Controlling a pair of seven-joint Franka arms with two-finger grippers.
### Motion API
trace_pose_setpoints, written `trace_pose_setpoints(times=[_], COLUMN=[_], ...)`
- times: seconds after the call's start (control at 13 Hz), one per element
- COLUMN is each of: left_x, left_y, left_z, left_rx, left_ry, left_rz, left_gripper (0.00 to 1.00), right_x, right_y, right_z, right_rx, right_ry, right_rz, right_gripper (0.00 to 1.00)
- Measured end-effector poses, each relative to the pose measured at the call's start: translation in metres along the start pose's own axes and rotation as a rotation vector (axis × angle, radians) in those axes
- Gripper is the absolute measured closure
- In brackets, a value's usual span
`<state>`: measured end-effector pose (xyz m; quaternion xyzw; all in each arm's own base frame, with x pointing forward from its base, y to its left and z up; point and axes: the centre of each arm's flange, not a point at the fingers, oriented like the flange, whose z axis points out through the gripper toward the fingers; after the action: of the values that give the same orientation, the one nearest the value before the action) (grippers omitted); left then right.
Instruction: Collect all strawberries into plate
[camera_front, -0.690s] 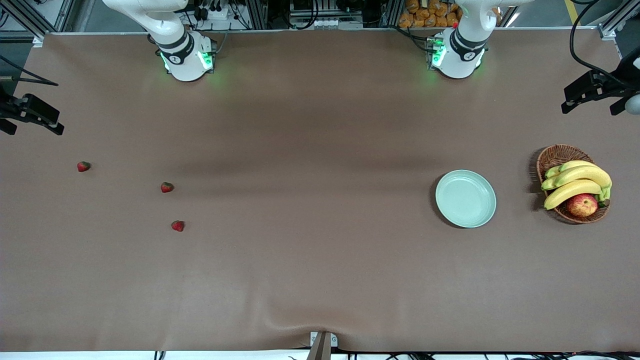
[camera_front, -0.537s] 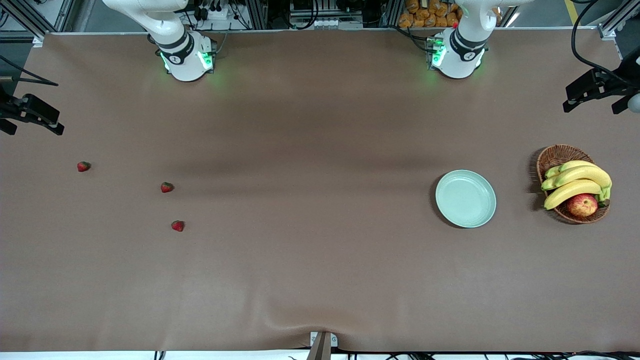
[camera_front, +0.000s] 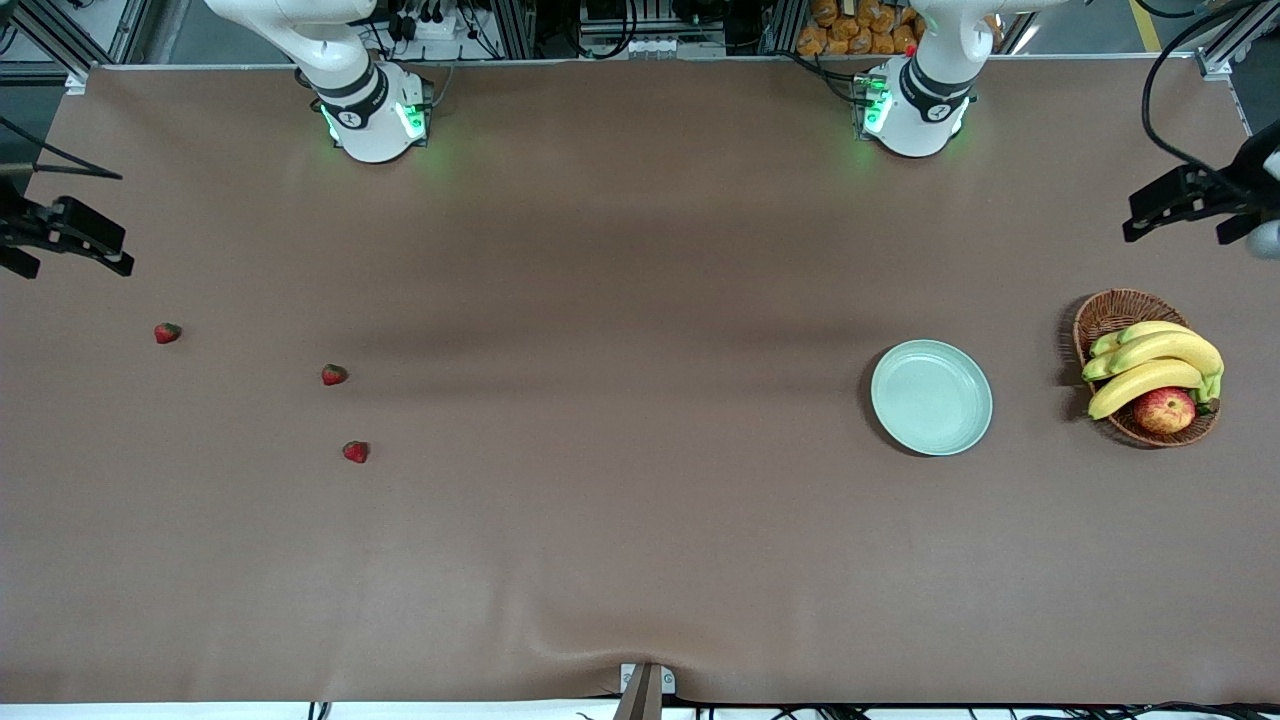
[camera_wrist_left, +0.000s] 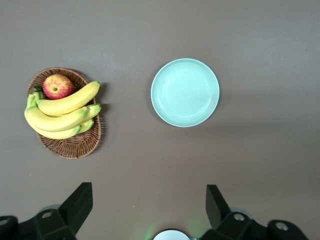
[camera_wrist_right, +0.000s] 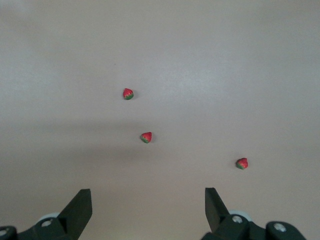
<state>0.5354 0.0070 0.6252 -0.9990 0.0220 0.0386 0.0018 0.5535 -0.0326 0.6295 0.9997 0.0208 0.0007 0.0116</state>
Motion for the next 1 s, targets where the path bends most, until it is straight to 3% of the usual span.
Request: trace_pose_setpoints(times=[0.31,0.77,1.0], left_x=[0.007,0.015,0.025], left_y=[-0.004,-0.007,0.0], left_z=[0.025,0.043,0.05], left_rx=[-0.032,-0.037,-0.037], left_ry=[-0.05,-0.078,-0.07], left_rz=[-0.016,-0.015,0.001], left_gripper=[0.0,0.0,0.0], right_x=[0.037,0.104,0.121], right_y=[0.001,-0.01,-0.023], right_z=[0.061,0.192,0.242], right_rx=[0.001,-0.006,0.052], right_ry=[-0.018,0.068,0.068], right_rz=[-0.006,-0.029,-0.01], right_gripper=[0.0,0.0,0.0])
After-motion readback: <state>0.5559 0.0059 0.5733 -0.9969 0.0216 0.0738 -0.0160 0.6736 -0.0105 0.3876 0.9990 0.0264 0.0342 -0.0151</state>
